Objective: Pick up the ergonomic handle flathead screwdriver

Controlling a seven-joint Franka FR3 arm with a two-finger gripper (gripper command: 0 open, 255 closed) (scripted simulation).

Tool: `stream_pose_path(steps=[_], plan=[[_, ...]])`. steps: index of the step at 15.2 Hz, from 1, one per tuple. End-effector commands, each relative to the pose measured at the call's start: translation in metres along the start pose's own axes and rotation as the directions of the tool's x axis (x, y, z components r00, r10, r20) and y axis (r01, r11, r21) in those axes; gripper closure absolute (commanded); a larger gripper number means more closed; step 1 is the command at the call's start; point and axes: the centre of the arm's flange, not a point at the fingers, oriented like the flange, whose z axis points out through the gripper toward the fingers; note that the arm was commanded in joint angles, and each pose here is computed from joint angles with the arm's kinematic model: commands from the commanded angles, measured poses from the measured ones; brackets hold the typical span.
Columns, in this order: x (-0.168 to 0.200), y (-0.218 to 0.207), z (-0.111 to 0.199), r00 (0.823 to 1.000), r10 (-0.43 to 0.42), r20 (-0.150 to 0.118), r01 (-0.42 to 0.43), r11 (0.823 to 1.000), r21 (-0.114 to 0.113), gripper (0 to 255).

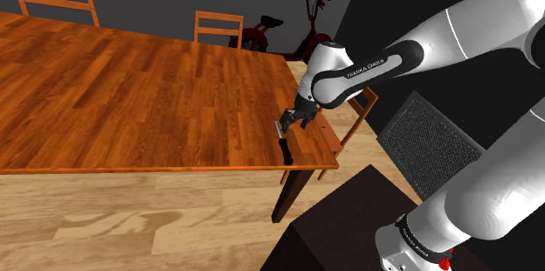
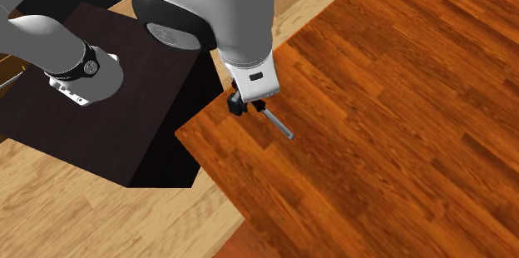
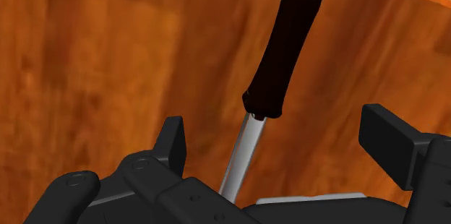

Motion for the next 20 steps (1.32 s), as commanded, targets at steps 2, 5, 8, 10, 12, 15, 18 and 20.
stream_pose_path(steps=[2, 5, 8, 10, 12, 15, 18, 20], plan=[[0.021, -0.007, 0.035, 1.0, 0.021, 0.01, -0.021, 1.0, 0.001, 0], [0.028, -0.008, 0.052, 1.0, 0.028, 0.013, -0.028, 1.0, 0.001, 0], [0.027, -0.007, 0.068, 1.0, 0.028, 0.013, -0.028, 1.0, 0.001, 0], [0.027, -0.007, 0.079, 1.0, 0.028, 0.013, -0.028, 1.0, 0.001, 0], [0.027, -0.007, 0.087, 1.0, 0.028, 0.013, -0.028, 1.0, 0.001, 0], [0.027, -0.007, 0.087, 1.0, 0.028, 0.013, -0.028, 1.0, 0.001, 255], [0.027, -0.006, 0.087, 1.0, 0.028, 0.013, -0.028, 1.0, 0.001, 255], [0.027, -0.006, 0.087, 1.0, 0.028, 0.013, -0.028, 1.0, 0.001, 255]])
